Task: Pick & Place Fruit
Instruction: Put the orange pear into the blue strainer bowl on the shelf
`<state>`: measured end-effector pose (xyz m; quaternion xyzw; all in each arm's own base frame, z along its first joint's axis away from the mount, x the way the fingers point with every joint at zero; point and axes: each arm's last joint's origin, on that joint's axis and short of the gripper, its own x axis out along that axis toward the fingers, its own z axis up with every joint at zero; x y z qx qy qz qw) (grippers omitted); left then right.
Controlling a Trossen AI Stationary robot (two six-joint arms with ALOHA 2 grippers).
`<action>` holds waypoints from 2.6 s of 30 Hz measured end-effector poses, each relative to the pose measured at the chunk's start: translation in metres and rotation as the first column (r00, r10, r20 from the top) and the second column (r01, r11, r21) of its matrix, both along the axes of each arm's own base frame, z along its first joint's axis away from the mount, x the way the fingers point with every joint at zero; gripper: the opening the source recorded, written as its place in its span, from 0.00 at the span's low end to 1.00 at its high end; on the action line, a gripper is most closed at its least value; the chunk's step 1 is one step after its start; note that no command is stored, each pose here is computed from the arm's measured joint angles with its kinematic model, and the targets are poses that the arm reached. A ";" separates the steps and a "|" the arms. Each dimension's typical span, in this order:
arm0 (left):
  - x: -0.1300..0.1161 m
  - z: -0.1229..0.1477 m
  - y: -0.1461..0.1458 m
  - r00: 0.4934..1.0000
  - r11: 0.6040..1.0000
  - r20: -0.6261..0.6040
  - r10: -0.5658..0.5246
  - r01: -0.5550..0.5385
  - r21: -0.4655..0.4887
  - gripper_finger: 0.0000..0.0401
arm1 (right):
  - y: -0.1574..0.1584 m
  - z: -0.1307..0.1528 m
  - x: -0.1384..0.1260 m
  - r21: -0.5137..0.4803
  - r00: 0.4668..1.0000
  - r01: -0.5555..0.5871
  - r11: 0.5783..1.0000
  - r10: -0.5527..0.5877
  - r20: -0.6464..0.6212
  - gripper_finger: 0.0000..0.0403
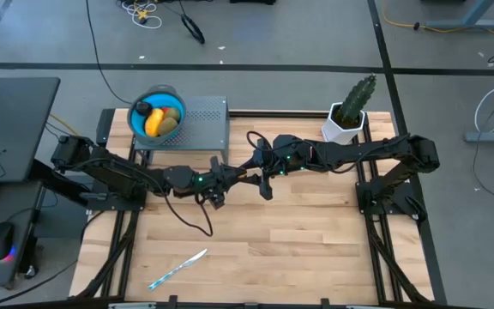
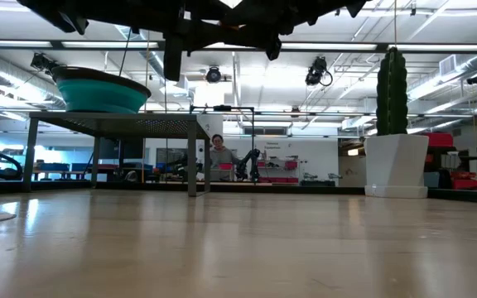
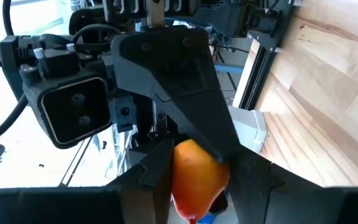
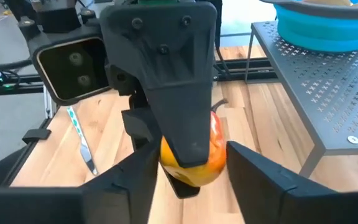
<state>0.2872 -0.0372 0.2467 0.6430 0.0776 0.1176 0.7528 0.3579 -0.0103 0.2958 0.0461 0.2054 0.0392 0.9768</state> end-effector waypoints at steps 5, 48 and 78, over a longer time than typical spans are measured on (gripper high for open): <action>-0.001 0.000 0.001 0.998 0.998 0.003 0.055 -0.055 -0.015 0.34 | 0.000 -0.001 0.000 -0.002 1.000 -0.001 1.000 0.001 -0.012 0.58; -0.141 0.056 0.054 0.668 0.731 0.422 0.614 -0.279 -0.623 0.35 | -0.005 0.022 -0.030 -0.122 0.983 0.170 0.978 -0.177 -0.046 0.66; -0.163 0.031 0.123 0.324 0.445 0.341 0.883 -0.342 -0.828 0.38 | -0.004 0.021 -0.030 -0.081 0.980 0.186 0.979 -0.191 -0.057 0.66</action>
